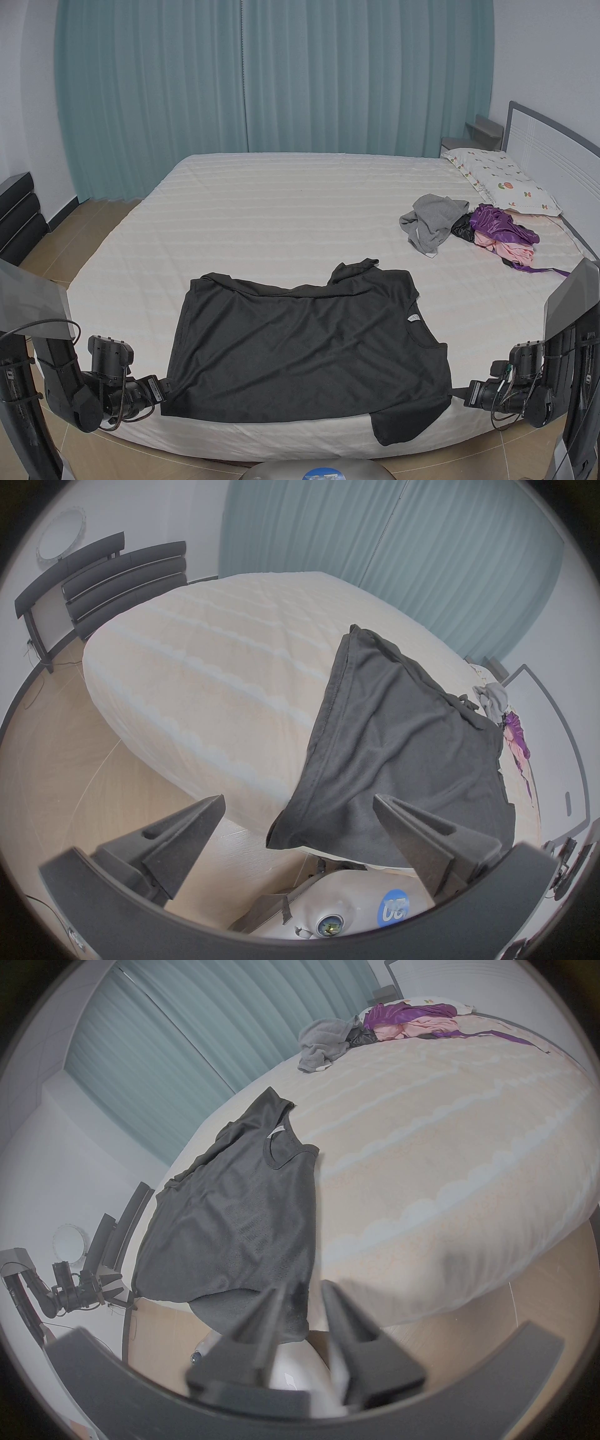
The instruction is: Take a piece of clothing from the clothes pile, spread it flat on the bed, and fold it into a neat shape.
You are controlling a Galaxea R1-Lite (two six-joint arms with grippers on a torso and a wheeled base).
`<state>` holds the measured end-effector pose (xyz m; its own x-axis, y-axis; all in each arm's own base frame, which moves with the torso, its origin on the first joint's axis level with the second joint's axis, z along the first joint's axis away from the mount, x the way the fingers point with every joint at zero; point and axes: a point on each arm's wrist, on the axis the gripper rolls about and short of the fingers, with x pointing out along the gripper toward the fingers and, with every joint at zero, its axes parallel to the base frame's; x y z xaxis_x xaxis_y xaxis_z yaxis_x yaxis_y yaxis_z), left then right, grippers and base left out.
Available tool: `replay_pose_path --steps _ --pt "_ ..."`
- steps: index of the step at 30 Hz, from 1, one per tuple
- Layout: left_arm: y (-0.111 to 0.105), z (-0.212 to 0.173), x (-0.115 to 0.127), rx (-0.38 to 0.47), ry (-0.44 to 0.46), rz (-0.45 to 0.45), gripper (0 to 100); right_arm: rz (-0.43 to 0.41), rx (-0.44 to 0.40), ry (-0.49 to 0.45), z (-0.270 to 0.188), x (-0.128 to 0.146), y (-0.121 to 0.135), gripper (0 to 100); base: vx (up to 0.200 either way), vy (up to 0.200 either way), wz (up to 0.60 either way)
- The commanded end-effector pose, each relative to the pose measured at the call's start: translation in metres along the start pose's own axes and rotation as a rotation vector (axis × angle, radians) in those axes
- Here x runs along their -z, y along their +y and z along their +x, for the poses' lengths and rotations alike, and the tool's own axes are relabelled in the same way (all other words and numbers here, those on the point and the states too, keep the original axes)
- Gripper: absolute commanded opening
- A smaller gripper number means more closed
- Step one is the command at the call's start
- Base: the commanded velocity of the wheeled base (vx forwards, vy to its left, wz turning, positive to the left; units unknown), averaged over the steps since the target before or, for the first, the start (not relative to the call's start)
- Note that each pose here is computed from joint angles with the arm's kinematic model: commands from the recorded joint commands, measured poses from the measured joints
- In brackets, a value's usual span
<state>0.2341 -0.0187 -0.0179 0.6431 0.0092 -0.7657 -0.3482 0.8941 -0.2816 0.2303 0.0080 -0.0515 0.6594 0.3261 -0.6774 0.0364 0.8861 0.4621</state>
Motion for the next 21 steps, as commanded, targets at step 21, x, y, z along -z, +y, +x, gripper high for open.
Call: replay_pose_path --steps 21 --pt "-0.012 0.001 -0.029 0.102 -0.098 -0.154 100 0.176 -0.158 -0.21 0.007 -0.055 0.019 100 0.0 0.057 0.0"
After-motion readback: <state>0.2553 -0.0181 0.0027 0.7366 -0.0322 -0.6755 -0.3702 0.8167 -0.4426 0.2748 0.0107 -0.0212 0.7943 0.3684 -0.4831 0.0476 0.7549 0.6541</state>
